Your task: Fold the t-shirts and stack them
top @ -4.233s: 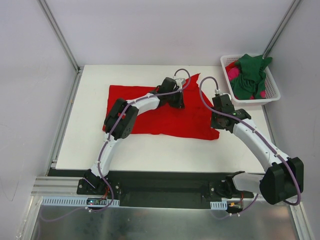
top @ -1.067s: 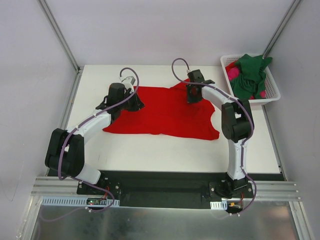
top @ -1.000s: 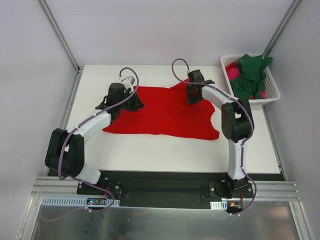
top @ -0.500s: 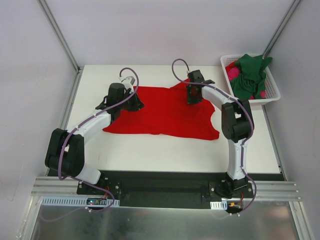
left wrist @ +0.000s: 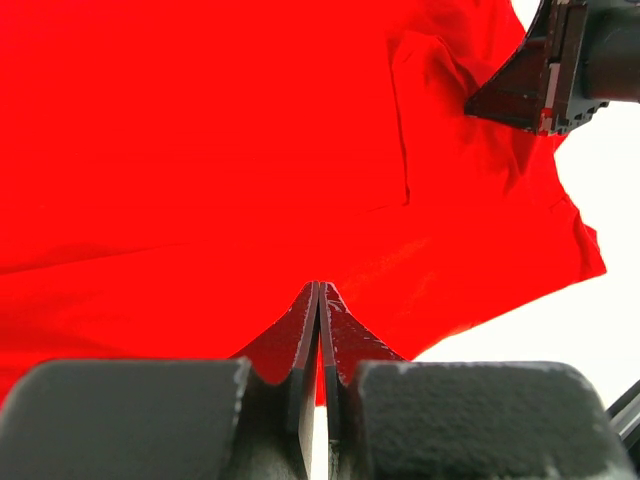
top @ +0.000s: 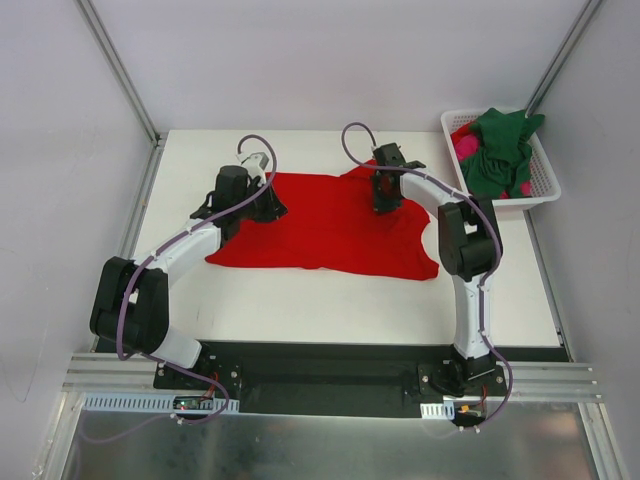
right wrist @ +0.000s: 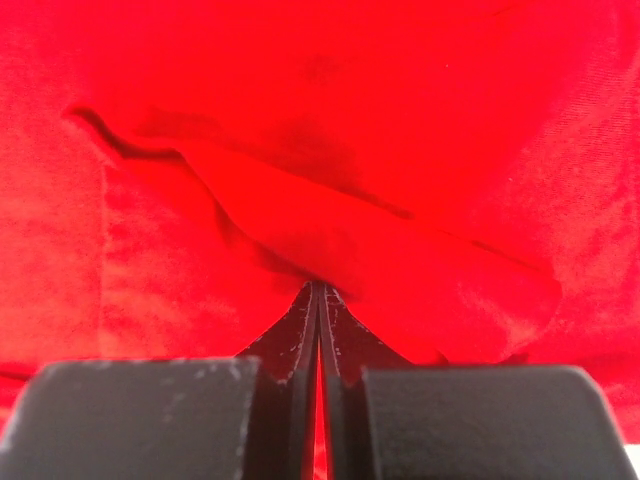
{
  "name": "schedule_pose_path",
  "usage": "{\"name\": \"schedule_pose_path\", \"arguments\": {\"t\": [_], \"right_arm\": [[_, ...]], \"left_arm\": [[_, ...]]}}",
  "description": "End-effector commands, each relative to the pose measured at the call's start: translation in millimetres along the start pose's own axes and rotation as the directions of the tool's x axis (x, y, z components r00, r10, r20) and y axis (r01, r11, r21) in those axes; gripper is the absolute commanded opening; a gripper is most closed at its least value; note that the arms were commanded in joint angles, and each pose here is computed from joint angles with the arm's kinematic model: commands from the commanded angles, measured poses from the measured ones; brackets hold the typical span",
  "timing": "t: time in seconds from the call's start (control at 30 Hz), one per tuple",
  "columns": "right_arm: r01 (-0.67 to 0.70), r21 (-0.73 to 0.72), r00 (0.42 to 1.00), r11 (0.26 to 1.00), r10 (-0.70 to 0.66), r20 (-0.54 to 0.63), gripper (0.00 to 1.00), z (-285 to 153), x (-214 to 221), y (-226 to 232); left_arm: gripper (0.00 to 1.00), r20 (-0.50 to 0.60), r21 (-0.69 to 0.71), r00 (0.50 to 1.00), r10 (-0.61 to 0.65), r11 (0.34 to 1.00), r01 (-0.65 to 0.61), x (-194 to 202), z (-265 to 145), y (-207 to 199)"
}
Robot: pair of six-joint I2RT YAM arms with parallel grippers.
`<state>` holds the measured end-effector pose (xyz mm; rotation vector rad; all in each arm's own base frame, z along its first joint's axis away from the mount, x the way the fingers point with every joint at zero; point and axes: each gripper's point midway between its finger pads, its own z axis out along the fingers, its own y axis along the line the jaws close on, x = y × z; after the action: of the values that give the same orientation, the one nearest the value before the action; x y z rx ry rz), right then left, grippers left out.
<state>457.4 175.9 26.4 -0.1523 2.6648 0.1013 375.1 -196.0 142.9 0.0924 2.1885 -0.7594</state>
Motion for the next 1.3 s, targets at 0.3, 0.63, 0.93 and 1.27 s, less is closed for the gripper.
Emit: {"name": "schedule_pose_path", "arguments": {"t": [0.3, 0.63, 0.93, 1.27], "right_arm": [[0.032, 0.097, 0.999, 0.995, -0.035, 0.032, 0.01, -7.5, -20.7, -15.5], [0.071, 0.195, 0.996, 0.978, -0.08, 0.038, 0.01, -7.0, -24.7, -32.9], [0.128, 0.327, 0.988, 0.936, -0.148, 0.035, 0.01, -7.6, -35.1, -52.8], [0.113, 0.352, 0.986, 0.929, -0.148, 0.074, 0.02, -10.0, -56.7, -51.8]], "left_arm": [[0.0, 0.049, 0.006, 0.999, 0.016, 1.0, -0.016, -14.2, -6.8, 0.1], [0.0, 0.05, 0.007, 0.999, 0.02, 1.0, -0.02, -15.8, -6.5, 0.7], [0.0, 0.049, 0.002, 0.999, 0.019, 1.0, -0.019, -15.2, -6.1, 3.4], [0.0, 0.05, -0.01, 0.999, 0.022, 1.0, -0.021, -14.4, -7.1, 8.2]]}}
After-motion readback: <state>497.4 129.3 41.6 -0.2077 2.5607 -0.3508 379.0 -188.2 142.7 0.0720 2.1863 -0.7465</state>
